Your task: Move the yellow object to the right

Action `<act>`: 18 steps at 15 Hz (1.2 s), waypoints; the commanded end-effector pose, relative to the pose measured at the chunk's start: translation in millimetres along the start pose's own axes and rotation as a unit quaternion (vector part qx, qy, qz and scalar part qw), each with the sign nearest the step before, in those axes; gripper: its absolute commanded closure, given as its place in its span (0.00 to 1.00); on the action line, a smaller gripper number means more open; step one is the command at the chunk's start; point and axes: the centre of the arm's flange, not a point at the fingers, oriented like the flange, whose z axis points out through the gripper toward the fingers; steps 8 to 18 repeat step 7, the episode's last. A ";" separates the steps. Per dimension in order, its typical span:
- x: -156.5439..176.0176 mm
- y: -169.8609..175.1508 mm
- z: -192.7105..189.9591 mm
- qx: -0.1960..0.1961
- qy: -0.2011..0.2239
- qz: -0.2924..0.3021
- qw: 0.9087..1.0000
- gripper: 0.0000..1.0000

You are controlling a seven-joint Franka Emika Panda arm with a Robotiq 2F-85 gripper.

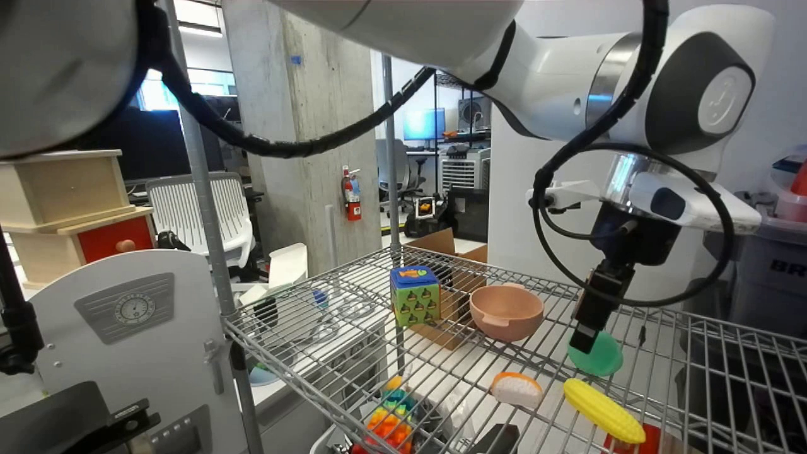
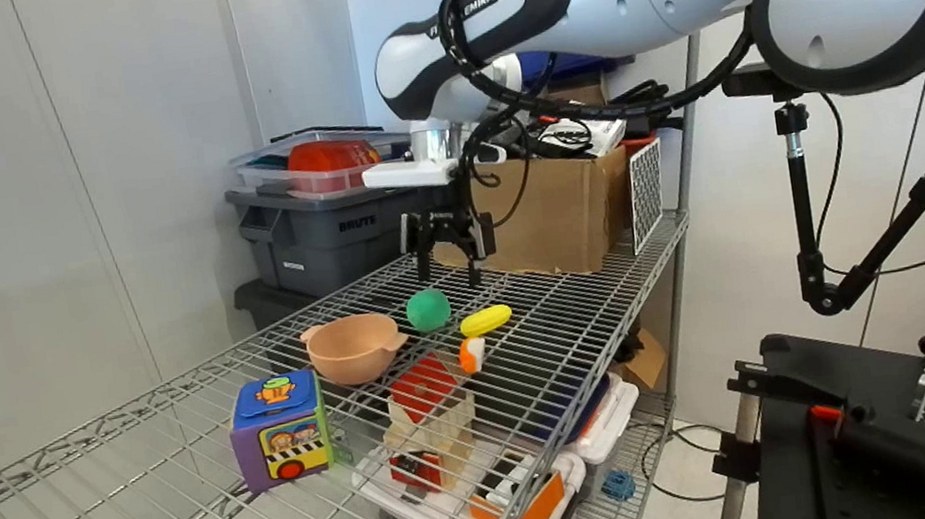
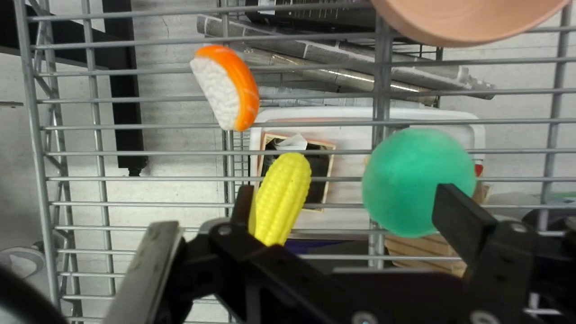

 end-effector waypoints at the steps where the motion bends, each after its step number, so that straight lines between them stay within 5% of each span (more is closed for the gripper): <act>1: -19.0 -14.7 -34.5 -0.008 -0.013 -0.034 0.999 0.00; 18: -22.2 -4.5 -28.0 0.002 -0.009 -0.027 1.000 0.00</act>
